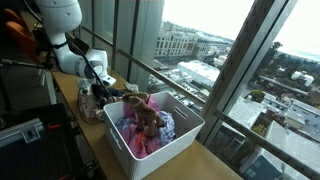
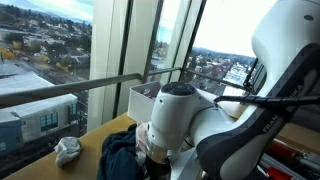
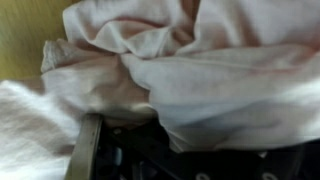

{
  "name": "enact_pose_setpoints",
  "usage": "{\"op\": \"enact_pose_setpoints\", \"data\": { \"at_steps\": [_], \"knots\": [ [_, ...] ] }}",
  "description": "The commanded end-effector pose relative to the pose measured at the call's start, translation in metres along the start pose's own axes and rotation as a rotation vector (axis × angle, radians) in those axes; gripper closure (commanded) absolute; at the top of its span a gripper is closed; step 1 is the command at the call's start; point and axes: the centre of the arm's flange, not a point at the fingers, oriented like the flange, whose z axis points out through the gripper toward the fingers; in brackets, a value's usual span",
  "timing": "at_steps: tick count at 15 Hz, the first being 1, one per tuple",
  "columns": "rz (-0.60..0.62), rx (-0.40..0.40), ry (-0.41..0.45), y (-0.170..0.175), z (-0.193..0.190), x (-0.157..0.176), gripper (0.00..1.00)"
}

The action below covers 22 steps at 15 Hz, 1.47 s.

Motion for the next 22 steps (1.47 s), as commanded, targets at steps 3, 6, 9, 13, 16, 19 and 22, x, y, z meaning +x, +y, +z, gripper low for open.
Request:
{"op": "enact_pose_setpoints", "data": {
  "at_steps": [3,6,9,13,16,19,22],
  "knots": [
    [0.008,-0.025,0.034,0.021,-0.038,0.007,0.94],
    [0.031,-0.029,0.075,0.043,-0.08,0.017,1.0],
    [0.052,-0.036,0.136,0.061,-0.136,0.031,1.0],
    [0.046,-0.053,0.228,0.074,-0.218,0.043,1.0],
    [0.033,-0.072,0.292,0.083,-0.266,0.047,1.0],
    [0.052,-0.086,0.336,0.109,-0.297,0.051,1.0],
    [0.119,-0.099,0.37,0.164,-0.322,0.063,1.0]
  ]
}}
